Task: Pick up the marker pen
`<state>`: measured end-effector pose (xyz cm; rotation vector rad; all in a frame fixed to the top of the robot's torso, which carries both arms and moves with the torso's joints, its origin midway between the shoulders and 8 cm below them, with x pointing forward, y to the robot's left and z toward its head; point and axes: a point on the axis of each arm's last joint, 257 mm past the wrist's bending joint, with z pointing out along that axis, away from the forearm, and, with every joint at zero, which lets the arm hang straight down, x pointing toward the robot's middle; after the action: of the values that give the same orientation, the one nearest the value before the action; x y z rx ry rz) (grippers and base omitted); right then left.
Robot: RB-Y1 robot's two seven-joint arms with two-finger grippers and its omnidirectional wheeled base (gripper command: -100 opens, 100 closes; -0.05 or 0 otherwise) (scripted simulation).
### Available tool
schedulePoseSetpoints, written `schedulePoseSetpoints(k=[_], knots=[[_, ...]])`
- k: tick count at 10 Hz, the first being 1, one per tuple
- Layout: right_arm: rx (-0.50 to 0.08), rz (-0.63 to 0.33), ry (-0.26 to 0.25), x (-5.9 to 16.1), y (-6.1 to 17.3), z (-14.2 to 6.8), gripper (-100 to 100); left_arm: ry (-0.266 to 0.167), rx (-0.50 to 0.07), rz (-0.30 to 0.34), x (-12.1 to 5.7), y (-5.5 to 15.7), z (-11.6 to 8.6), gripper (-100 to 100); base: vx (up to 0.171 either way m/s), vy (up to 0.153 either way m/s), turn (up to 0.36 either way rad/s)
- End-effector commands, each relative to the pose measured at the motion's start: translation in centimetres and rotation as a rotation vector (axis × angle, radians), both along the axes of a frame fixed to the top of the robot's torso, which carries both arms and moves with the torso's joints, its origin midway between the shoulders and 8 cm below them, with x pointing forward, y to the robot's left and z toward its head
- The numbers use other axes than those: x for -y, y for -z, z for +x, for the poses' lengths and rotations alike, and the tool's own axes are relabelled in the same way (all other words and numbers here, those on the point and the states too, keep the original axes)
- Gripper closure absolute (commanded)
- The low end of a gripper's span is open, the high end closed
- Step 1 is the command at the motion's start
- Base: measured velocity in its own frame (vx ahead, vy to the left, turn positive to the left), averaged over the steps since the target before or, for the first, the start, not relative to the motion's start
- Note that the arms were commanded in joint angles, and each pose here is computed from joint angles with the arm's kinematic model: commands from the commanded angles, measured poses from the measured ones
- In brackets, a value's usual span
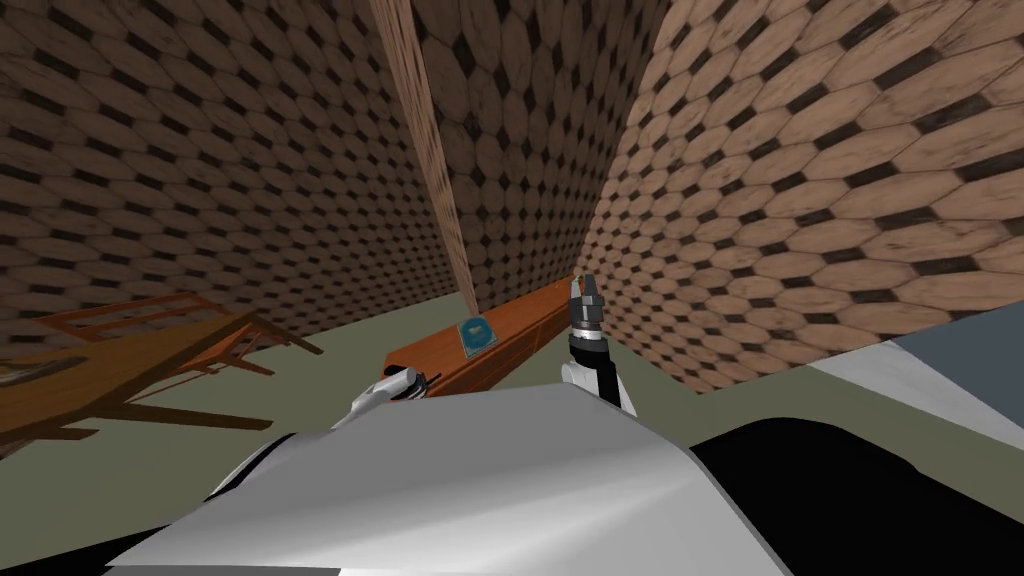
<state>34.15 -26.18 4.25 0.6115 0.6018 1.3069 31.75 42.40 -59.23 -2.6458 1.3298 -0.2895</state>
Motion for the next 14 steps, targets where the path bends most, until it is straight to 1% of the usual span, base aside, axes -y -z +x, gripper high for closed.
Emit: schedulePoseSetpoints(k=[1,2,3,4,5,6,7,8,9,10,11,12,13,14], knots=[[0.0,0.0,0.0,0.0,0.0,0.0,0,0.006,-0.029,0.005,-0.3,0.6,-1.3,100,0.01,0.0,-0.013],[0.0,0.0,0.0,0.0,0.0,0.0,0,0.067,-0.026,-0.009,3.1,0.7,0.7,100,0.025,0.029,0.34],[0.0,0.0,0.0,0.0,0.0,0.0,0,0.057,-0.046,-0.013,3.0,1.1,-0.2,100,0.036,0.023,0.326],[0.0,0.0,0.0,0.0,0.0,0.0,0,0.12,-0.019,-0.024,6.2,0.4,2.8,100,0.036,0.036,0.441],[0.0,0.0,0.0,0.0,0.0,0.0,0,0.147,-0.03,-0.002,6.1,0.5,2.5,100,0.032,0.023,0.314],[0.0,0.0,0.0,0.0,0.0,0.0,0,0.147,-0.03,-0.002,6.1,0.5,2.5,100,0.015,0.01,0.056],[0.0,0.0,0.0,0.0,0.0,0.0,0,0.205,-0.03,-0.013,9.3,0.3,4.0,100,0.035,0.033,0.337],[0.0,0.0,0.0,0.0,0.0,0.0,0,0.22,-0.028,-0.001,9.3,0.1,4.4,100,0.034,0.023,0.315],[0.0,0.0,0.0,0.0,0.0,0.0,0,0.271,-0.029,-0.015,12.4,0.0,5.4,100,0.039,0.037,0.342],[0.0,0.0,0.0,0.0,0.0,0.0,0,0.296,-0.024,0.004,12.5,-0.4,6.1,100,0.04,0.022,0.351],[0.0,0.0,0.0,0.0,0.0,0.0,0,0.3,-0.004,0.007,12.6,-0.9,7.0,100,0.017,0.0,0.104],[0.0,0.0,0.0,0.0,0.0,0.0,0,0.3,-0.002,0.007,12.6,-0.9,7.1,100,0.001,-0.001,-0.039],[0.0,0.0,0.0,0.0,0.0,0.0,0,0.296,-0.024,0.004,12.5,-0.4,6.1,100,-0.001,-0.001,-0.029],[0.0,0.0,0.0,0.0,0.0,0.0,0,0.362,-0.016,0.0,15.9,-1.1,7.7,100,0.027,0.019,0.388]])
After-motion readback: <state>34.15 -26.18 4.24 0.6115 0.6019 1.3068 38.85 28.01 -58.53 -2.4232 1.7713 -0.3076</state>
